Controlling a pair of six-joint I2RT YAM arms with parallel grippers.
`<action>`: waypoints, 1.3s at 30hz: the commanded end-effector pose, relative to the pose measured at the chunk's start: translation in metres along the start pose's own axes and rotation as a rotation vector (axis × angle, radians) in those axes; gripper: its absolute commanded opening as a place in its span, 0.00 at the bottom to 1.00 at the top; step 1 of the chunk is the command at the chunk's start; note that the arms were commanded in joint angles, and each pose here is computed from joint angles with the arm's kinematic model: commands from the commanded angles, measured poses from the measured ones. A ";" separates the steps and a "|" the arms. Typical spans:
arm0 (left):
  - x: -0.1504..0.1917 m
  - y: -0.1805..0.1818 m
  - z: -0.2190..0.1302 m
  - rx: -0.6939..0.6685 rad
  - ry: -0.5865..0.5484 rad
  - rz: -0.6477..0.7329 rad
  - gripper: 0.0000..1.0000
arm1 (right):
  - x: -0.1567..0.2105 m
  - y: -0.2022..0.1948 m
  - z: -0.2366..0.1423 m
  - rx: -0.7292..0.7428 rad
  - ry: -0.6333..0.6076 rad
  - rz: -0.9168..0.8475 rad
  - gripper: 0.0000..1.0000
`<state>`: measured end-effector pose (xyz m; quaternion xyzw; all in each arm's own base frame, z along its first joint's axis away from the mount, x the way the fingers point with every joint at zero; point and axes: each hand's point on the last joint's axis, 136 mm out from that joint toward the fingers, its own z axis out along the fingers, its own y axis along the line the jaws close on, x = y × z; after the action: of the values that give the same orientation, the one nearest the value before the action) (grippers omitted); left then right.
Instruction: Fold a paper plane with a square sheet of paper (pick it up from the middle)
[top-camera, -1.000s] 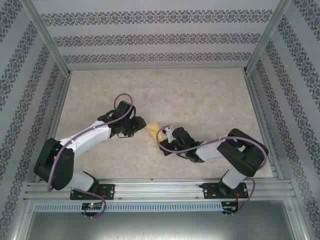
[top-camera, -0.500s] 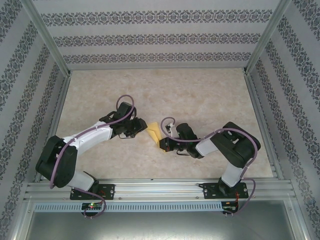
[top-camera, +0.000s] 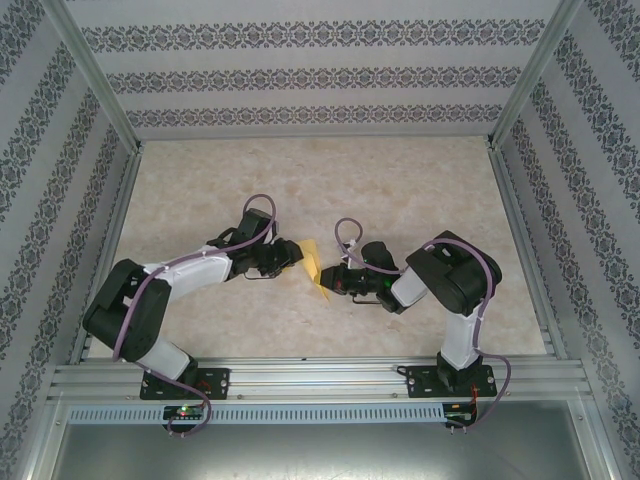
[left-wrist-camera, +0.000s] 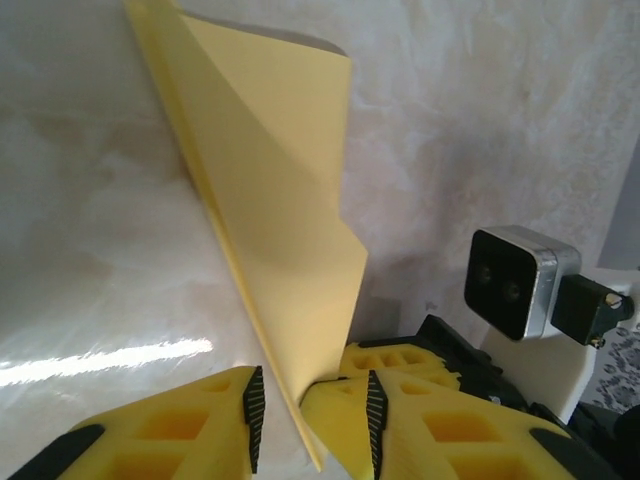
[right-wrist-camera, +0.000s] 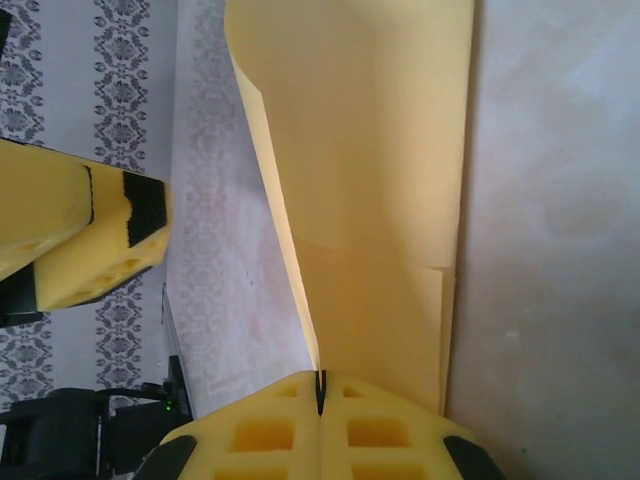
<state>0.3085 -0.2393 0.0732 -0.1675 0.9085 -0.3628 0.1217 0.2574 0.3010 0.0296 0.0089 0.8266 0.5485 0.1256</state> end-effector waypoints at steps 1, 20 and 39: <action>-0.001 -0.020 0.010 0.098 0.018 0.047 0.37 | -0.001 0.000 -0.002 -0.023 -0.002 0.032 0.00; -0.001 -0.030 0.036 0.141 0.044 0.083 0.41 | -0.003 -0.020 -0.002 0.018 -0.017 0.140 0.00; -0.004 -0.022 0.059 0.125 0.065 0.079 0.42 | -0.004 -0.019 -0.009 0.048 -0.021 0.117 0.22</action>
<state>0.3301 -0.2806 0.0399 -0.1302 0.8979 -0.4089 0.0983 0.2685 0.2950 0.0326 0.0603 0.8162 0.5640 0.1103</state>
